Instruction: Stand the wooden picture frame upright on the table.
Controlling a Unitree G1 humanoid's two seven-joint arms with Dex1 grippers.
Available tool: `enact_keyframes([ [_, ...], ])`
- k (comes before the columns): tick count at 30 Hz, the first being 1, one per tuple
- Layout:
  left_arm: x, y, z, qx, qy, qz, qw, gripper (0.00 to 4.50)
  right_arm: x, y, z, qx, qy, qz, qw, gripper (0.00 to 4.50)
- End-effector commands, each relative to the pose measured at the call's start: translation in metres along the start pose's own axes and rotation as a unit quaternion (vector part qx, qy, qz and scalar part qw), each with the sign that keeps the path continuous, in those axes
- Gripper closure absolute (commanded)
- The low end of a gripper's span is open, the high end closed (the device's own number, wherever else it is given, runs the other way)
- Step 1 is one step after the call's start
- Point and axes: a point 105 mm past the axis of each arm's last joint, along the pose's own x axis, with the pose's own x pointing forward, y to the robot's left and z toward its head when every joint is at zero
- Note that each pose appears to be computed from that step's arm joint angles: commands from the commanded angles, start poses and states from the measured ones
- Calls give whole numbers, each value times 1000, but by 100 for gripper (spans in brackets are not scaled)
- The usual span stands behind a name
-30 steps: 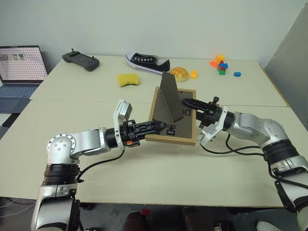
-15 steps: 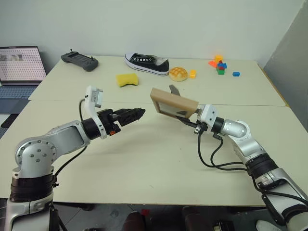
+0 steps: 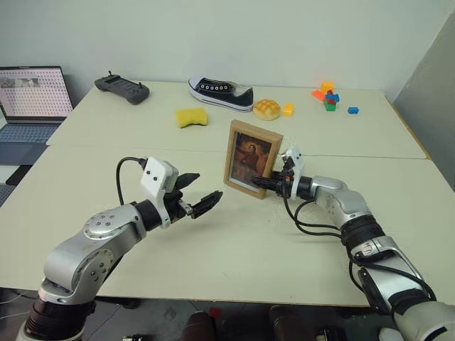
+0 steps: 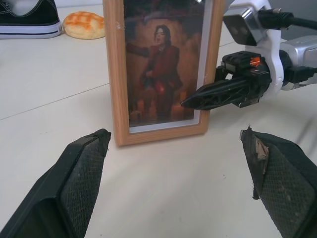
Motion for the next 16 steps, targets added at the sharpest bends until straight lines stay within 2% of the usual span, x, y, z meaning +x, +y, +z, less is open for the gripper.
enact_keyframes([
  [1, 2, 3, 9, 12, -18, 2, 1000, 0, -7, -2, 16, -17, -28, -5, 999, 135],
  [3, 3, 8, 9, 16, -18, 7, 1000, 0, -13, -3, 14, -21, -27, -11, 999, 89],
  [7, 5, 23, 10, 18, -11, 16, 1000, 0, -47, -10, 2, -56, 6, -45, 997, 3],
  [11, 4, 43, 8, 38, 10, 42, 998, 0, -81, -9, 8, -117, 20, -83, 989, 3],
  [16, 1, 69, 16, 49, 21, 51, 997, 0, -117, 25, 38, -145, 5, -101, 984, 3],
])
